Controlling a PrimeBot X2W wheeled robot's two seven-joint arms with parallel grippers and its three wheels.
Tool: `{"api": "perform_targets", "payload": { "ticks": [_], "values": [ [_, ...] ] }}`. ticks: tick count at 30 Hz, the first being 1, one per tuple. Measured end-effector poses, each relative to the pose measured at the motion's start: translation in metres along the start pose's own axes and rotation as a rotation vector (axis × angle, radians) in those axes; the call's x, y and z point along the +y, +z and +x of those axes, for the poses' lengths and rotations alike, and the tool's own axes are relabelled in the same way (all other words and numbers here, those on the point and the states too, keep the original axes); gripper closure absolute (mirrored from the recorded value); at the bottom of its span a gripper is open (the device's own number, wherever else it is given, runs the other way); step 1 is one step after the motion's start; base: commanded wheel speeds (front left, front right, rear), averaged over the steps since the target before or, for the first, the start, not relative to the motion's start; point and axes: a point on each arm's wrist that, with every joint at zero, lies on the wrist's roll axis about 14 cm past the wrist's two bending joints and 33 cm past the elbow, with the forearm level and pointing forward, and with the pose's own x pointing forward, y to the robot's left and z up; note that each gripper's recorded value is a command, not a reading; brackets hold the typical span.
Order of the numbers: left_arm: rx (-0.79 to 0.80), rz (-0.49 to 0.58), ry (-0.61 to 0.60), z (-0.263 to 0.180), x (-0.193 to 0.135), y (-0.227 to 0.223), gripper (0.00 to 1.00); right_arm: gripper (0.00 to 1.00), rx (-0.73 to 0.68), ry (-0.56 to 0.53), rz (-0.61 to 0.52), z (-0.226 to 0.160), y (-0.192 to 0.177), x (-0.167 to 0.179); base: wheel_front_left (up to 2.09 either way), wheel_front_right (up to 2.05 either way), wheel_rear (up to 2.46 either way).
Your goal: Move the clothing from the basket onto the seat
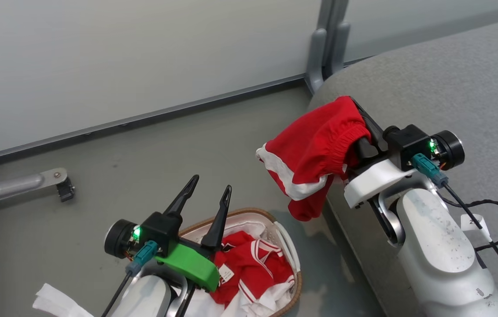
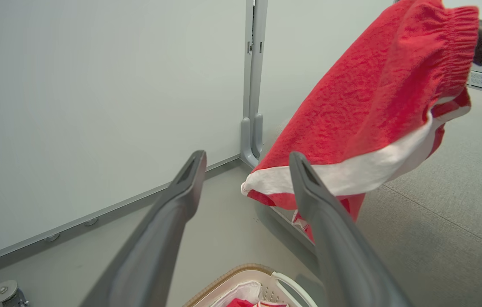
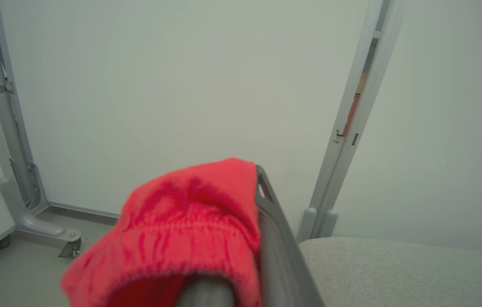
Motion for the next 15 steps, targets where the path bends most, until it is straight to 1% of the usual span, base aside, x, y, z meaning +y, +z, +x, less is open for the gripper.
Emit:
{"api": "perform_targets", "payload": {
  "ticks": [10,15],
  "values": [
    [0.027,-0.023,-0.224,0.05,-0.054,-0.019,0.0,1.0,0.059,-0.251,-0.057,-0.049,-0.008,-0.089,0.0,0.0,0.0],
    [0.049,-0.044,-0.315,0.065,-0.078,-0.034,0.0,1.0,0.096,-0.354,-0.083,-0.074,-0.013,-0.122,0.0,0.0,0.0]
  ]
}}
